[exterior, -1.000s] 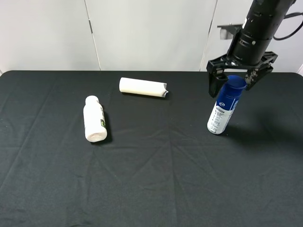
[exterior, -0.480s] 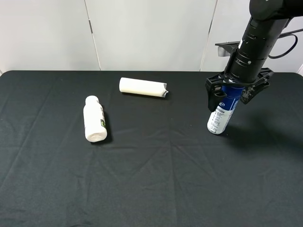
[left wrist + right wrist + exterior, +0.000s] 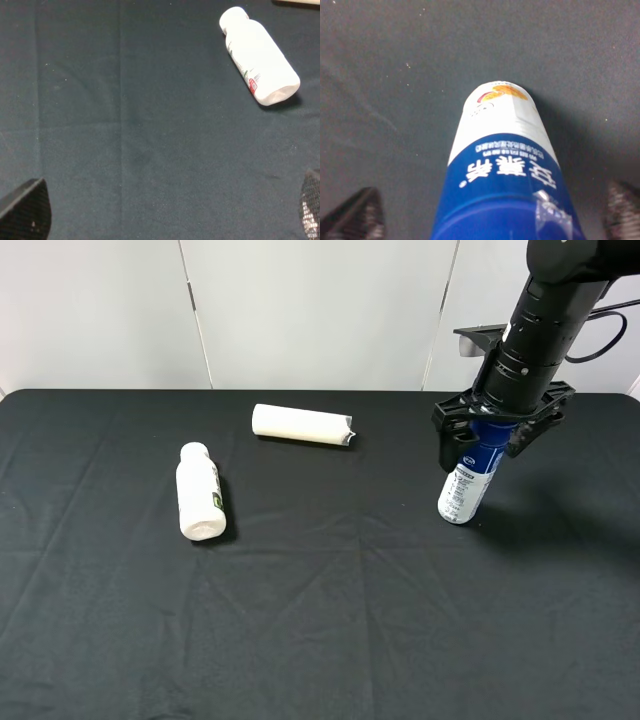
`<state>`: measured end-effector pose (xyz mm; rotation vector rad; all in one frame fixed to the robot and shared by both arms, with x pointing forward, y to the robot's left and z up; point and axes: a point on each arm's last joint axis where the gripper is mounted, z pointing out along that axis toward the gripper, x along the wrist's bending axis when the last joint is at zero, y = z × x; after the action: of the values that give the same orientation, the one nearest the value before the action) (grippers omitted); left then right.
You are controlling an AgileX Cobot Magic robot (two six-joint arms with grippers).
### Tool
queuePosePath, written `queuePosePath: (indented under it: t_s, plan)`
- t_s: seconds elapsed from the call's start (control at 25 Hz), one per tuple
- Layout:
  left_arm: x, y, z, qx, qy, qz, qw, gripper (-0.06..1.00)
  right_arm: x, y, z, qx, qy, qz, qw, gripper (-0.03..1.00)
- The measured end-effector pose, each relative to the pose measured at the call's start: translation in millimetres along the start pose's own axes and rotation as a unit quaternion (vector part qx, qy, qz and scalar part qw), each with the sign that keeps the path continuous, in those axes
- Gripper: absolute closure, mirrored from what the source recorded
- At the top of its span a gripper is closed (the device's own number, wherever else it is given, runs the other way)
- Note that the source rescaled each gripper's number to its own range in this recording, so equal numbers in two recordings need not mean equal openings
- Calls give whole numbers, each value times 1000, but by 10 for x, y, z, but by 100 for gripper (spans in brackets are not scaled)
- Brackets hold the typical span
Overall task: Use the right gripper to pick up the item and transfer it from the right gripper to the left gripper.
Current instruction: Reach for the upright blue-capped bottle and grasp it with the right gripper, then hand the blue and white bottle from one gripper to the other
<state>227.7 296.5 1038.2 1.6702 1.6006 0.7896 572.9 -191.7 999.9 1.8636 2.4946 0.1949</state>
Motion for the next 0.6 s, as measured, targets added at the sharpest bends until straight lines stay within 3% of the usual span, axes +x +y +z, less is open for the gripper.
queuePosePath:
  t_s: [0.04,0.6]
  plan:
    - [0,0,0,0,0,0,1000,-4,-4,0,0,0,-2,0,1000,96]
    - [0,0,0,0,0,0,1000,-4,-4,9,-21,4,-3,-3,1000,96]
